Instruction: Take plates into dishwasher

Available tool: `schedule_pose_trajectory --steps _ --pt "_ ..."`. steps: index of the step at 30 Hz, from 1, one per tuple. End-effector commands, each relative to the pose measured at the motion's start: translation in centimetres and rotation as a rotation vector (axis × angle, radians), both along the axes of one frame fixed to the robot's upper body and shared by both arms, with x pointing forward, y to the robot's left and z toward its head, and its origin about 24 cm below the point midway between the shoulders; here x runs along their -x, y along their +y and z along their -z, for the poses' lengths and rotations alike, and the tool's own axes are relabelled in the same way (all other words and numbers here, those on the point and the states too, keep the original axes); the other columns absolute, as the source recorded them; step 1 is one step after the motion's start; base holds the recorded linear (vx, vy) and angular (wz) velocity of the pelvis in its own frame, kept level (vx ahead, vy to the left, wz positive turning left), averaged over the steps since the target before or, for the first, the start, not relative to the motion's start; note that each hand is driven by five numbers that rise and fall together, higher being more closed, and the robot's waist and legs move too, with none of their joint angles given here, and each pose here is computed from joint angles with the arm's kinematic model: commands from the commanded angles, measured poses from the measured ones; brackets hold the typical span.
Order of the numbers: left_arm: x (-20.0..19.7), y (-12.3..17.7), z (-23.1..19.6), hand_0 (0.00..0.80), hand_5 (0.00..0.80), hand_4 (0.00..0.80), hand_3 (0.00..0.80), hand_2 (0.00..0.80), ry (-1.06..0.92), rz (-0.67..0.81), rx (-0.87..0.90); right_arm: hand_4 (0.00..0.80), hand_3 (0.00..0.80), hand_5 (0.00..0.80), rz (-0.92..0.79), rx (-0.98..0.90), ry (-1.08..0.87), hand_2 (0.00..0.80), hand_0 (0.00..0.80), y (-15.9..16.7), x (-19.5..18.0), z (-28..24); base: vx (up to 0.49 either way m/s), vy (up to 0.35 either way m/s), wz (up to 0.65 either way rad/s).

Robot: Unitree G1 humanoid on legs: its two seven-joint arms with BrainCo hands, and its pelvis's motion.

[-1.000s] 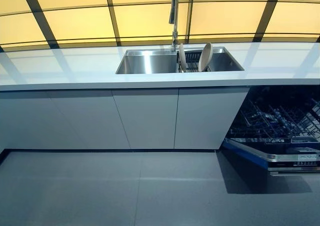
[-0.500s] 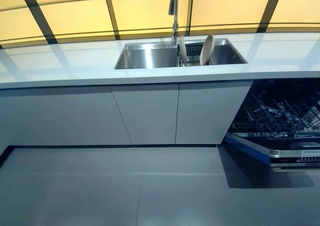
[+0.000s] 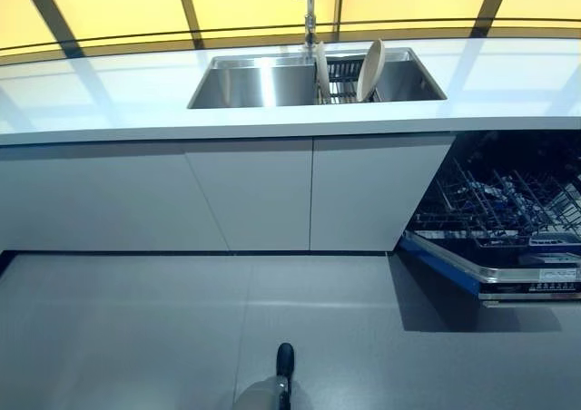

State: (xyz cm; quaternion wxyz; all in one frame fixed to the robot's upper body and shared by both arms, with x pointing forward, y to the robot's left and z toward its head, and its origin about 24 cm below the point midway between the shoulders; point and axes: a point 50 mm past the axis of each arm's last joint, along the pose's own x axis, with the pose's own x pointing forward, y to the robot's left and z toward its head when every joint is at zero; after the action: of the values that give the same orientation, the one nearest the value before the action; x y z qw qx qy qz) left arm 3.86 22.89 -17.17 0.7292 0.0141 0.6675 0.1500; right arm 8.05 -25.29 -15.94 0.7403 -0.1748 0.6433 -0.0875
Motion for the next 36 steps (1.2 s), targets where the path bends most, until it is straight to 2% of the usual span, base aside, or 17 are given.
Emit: schedule_pose_trajectory --steps 1,7,11,16,18,21,22,24,26,29,32,33,34,36 --pt "-1.9 1.2 -0.6 0.0 0.0 0.0 0.0 0.0 -0.072 -0.003 -0.051 0.0 0.0 0.0 -0.06 -0.002 -0.033 0.0 0.0 0.0 -0.6 -0.2 0.395 0.052 -0.12" --pt "-3.7 2.1 -1.2 0.0 0.0 0.0 0.0 0.0 -0.112 0.062 -0.059 0.0 0.0 0.0 -0.15 -0.022 -0.111 0.0 0.0 0.1 -3.3 -0.8 0.209 0.006 -0.04" --pt "-3.4 2.1 -1.1 0.0 0.0 0.0 0.0 0.0 -0.102 0.06 -0.047 0.0 0.0 0.0 -0.168 -0.008 -0.093 0.0 0.0 0.0 -3.1 -0.8 0.249 0.065 -0.17" --pt "-3.1 2.9 -1.3 0.0 0.0 0.0 0.0 0.0 -0.086 0.081 -0.062 0.0 0.0 0.0 -0.097 -0.006 -0.102 0.0 0.0 -0.2 -2.4 -0.7 0.378 0.217 0.04" --pt "-3.3 3.1 -1.3 0.0 0.0 0.0 0.0 0.0 -0.087 0.114 -0.07 0.0 0.0 0.0 -0.179 -0.007 -0.131 0.0 0.0 -0.4 -2.6 -0.8 0.232 0.231 -0.22" --pt "-4.7 3.6 -1.9 0.0 0.0 0.0 0.0 0.0 -0.112 0.134 -0.106 0.0 0.0 0.0 -0.408 -0.114 -0.225 0.0 0.0 0.6 -5.7 -2.0 0.139 -0.022 0.11" --pt "-5.6 4.3 -2.4 0.0 0.0 0.0 0.0 0.0 -0.126 0.148 -0.125 0.0 0.0 0.0 -0.563 -0.198 -0.277 0.0 0.0 1.9 -8.3 -3.4 0.081 -0.249 0.01" --pt "-6.7 6.0 -3.5 0.0 0.0 0.0 0.0 0.0 -0.141 0.181 -0.163 0.0 0.0 0.0 -0.764 -0.292 -0.381 0.0 0.0 3.2 -10.9 -5.8 0.075 -0.317 0.07" --pt "-7.1 7.5 -4.5 0.0 0.0 0.0 0.0 0.0 -0.148 0.177 -0.184 0.0 0.0 0.0 -0.875 -0.409 -0.475 0.0 0.0 3.3 -13.3 -9.4 0.135 -0.245 0.2" --pt "-5.2 8.3 -4.3 0.0 0.0 0.0 0.0 0.0 -0.115 0.125 -0.181 0.0 0.0 0.0 -0.963 -0.533 -0.584 0.0 0.0 2.5 -15.9 -15.5 0.27 -0.214 0.36" --pt "-3.7 8.4 -3.9 0.0 0.0 0.0 0.0 0.0 -0.074 0.131 -0.157 0.0 0.0 0.0 -1.004 -0.647 -0.665 0.0 0.0 1.7 -16.8 -20.0 0.303 -0.169 0.25" --pt "-2.6 8.5 -3.6 0.0 0.0 0.0 0.0 0.0 -0.042 0.135 -0.158 0.0 0.0 0.0 -1.028 -0.728 -0.749 0.0 0.0 1.6 -17.8 -23.5 0.283 -0.147 0.29" --pt "-2.2 8.6 -3.6 0.0 0.0 0.0 0.0 0.0 -0.031 0.132 -0.162 0.0 0.0 0.0 -1.038 -0.759 -0.788 0.0 0.0 1.6 -18.2 -24.9 0.276 -0.133 0.15" --pt "-0.9 9.0 -3.4 0.0 0.0 0.0 0.0 0.0 0.004 0.121 -0.169 0.0 0.0 0.0 -1.021 -0.898 -1.008 0.0 0.0 2.7 -19.8 -30.1 0.184 -0.084 -0.02"
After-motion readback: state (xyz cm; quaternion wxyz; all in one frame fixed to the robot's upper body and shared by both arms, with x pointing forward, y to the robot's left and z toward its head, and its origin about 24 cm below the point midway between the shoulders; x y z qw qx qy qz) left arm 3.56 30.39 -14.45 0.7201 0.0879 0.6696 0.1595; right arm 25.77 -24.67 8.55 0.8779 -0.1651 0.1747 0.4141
